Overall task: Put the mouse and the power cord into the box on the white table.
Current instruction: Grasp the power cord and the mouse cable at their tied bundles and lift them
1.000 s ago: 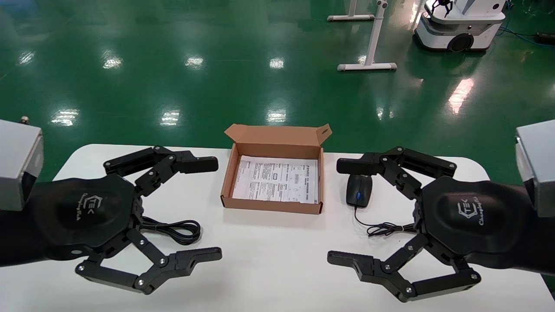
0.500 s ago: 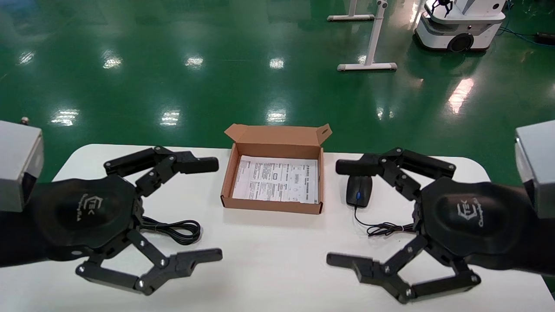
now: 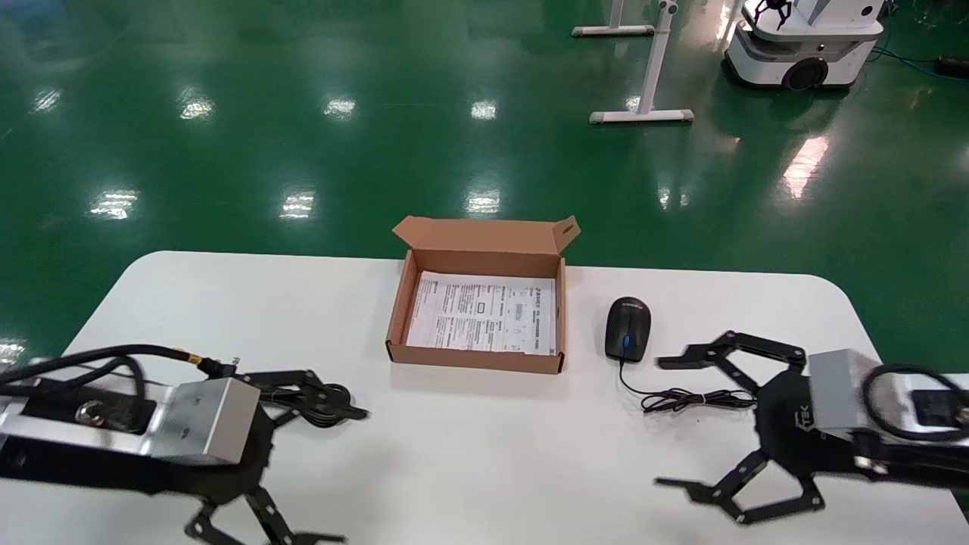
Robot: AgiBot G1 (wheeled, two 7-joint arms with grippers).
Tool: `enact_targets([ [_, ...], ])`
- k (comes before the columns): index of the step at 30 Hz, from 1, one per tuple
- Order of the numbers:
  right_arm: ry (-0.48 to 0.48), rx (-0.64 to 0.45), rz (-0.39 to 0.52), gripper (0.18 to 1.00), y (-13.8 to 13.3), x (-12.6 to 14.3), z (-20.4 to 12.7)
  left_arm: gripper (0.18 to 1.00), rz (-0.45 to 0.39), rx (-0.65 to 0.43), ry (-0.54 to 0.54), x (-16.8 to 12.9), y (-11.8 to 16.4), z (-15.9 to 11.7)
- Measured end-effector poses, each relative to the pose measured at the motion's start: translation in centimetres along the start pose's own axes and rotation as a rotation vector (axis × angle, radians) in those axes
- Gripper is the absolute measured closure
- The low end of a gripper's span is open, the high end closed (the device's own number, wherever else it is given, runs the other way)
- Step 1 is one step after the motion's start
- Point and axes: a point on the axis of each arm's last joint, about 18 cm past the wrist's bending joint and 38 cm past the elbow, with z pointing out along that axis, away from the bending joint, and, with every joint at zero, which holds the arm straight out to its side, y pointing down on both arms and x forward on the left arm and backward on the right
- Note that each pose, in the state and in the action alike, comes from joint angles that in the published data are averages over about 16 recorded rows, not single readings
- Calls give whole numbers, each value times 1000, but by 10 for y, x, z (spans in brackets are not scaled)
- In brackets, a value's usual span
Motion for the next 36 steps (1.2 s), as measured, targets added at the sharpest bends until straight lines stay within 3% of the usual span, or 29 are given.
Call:
enact_targets([
  [7,18,-216,-127,178,48,30,4,184,57,-186,-23,-33,30,-6],
  [13,3,-324,-201,178,71,48,12,184,88,-300,-24,-59,52,-7],
  [23,-24,-403,-238,178,93,59,29,184,104,-424,-5,-83,84,-7],
  [36,-2,-446,-213,178,109,64,45,184,108,-517,-20,-93,115,-11],
])
